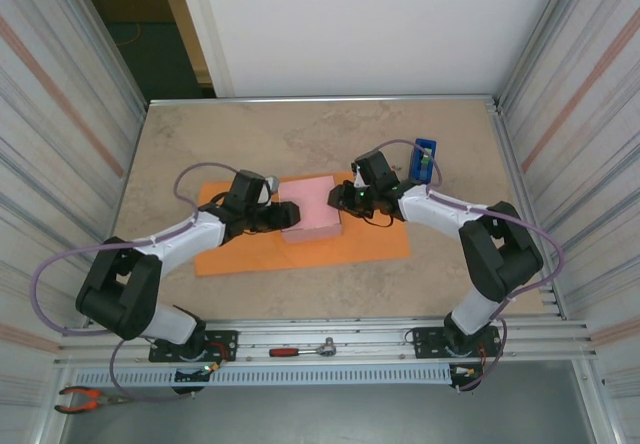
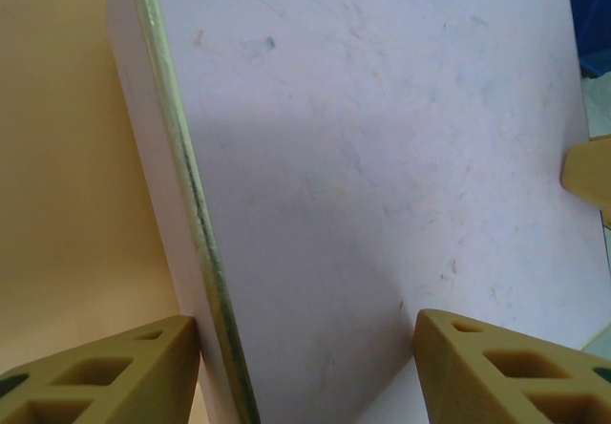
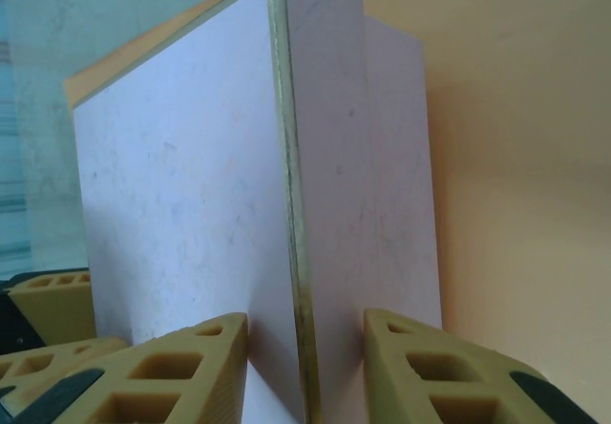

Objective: Wrap the gift box in paper

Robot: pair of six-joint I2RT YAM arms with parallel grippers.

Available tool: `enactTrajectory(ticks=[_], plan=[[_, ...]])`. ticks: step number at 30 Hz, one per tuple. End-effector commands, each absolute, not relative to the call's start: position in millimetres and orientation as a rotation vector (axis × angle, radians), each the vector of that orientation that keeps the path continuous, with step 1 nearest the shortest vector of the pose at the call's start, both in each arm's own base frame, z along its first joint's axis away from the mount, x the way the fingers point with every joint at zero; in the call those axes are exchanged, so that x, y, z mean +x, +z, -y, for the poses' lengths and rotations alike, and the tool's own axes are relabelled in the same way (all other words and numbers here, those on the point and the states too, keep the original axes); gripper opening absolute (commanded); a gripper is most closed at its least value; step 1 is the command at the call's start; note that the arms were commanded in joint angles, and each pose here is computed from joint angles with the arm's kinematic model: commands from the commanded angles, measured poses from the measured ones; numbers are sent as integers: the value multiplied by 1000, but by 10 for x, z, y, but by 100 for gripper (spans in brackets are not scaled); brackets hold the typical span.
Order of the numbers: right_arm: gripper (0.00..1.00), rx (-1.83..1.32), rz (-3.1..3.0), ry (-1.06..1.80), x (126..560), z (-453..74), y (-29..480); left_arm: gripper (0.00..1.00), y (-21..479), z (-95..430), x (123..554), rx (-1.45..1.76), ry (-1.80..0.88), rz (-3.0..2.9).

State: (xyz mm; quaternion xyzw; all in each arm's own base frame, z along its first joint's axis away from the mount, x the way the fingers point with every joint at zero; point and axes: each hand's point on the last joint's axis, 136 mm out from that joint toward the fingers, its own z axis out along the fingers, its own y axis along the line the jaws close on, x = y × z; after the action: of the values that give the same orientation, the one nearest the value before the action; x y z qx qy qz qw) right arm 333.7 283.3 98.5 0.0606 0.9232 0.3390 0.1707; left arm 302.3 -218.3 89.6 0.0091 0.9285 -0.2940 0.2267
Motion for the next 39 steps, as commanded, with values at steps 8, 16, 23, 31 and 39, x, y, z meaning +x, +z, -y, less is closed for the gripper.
enactTrajectory(ticks=[8,16,23,31,39], plan=[[33,120,-2638,1028,3288,-3030,941,62,1044,2255,3133,95,-851,-2496],[38,142,-2661,1018,3233,-3003,824,63,823,2199,3075,76,-822,-2542],[40,152,-2676,1014,3185,-2991,748,63,754,2158,3063,67,-805,-2557],[45,165,-2695,994,3175,-2963,664,64,752,2148,3046,65,-804,-2558],[68,179,-2670,997,3170,-2896,766,68,786,2102,3053,59,-786,-2547]])
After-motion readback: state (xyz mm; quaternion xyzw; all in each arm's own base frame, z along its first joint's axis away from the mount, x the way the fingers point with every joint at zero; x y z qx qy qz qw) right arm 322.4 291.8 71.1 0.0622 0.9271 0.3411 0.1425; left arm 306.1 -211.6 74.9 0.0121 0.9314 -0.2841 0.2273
